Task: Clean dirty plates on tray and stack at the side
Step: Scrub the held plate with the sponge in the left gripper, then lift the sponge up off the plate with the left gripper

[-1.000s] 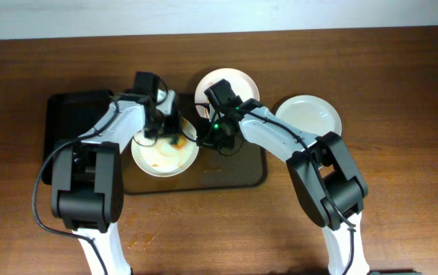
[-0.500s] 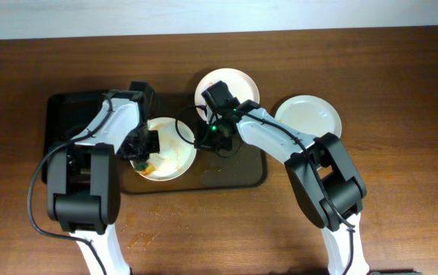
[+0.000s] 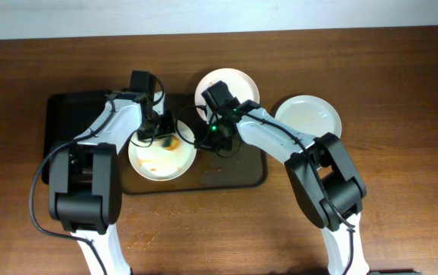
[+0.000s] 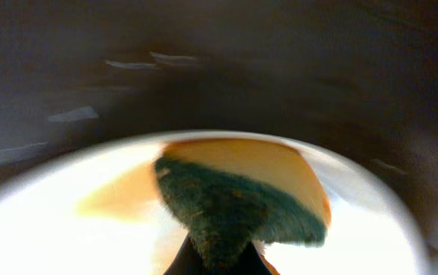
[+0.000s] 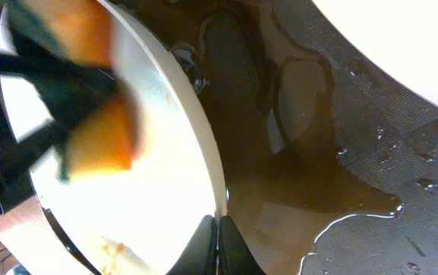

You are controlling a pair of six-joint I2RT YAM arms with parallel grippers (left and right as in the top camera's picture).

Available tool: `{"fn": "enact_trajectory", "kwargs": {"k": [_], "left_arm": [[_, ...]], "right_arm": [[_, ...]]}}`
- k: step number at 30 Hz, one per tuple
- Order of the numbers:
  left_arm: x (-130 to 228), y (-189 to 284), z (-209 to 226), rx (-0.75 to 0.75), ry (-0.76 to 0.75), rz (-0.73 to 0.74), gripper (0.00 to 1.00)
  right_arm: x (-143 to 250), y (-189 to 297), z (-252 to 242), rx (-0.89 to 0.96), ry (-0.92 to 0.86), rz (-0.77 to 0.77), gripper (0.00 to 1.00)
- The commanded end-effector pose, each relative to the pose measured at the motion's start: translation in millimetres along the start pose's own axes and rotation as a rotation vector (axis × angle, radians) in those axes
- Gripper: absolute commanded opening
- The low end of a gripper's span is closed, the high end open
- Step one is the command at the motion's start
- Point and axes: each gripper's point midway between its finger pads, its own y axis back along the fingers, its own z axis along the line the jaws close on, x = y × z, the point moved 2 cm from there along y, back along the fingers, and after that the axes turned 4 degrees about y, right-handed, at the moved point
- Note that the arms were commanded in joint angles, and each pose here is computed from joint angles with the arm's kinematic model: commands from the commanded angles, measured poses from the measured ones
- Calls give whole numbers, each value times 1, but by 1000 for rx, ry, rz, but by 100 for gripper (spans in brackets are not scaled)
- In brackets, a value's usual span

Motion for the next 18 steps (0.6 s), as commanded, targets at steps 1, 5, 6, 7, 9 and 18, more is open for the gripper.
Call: {"fn": "enact_trajectory", "kwargs": {"k": [1, 5, 6, 7, 9, 18], "left_arm": [[39, -37, 103, -563, 193, 47, 0], [76, -39, 83, -414, 123, 275, 0], [86, -42, 64, -268, 23, 357, 0], [96, -42, 45, -115, -63, 424, 0], [106, -38, 24, 49, -131, 482, 0], [46, -33, 27, 33, 28, 294, 0]], "right_arm": [[-1, -3, -9, 31, 1, -3, 4], [-1, -3, -9, 30, 1, -3, 4], [-1, -3, -9, 30, 1, -3, 4], [-1, -3, -9, 30, 1, -3, 4], [-1, -3, -9, 30, 1, -3, 4], [-2, -3, -10, 34, 1, -6, 4]]}}
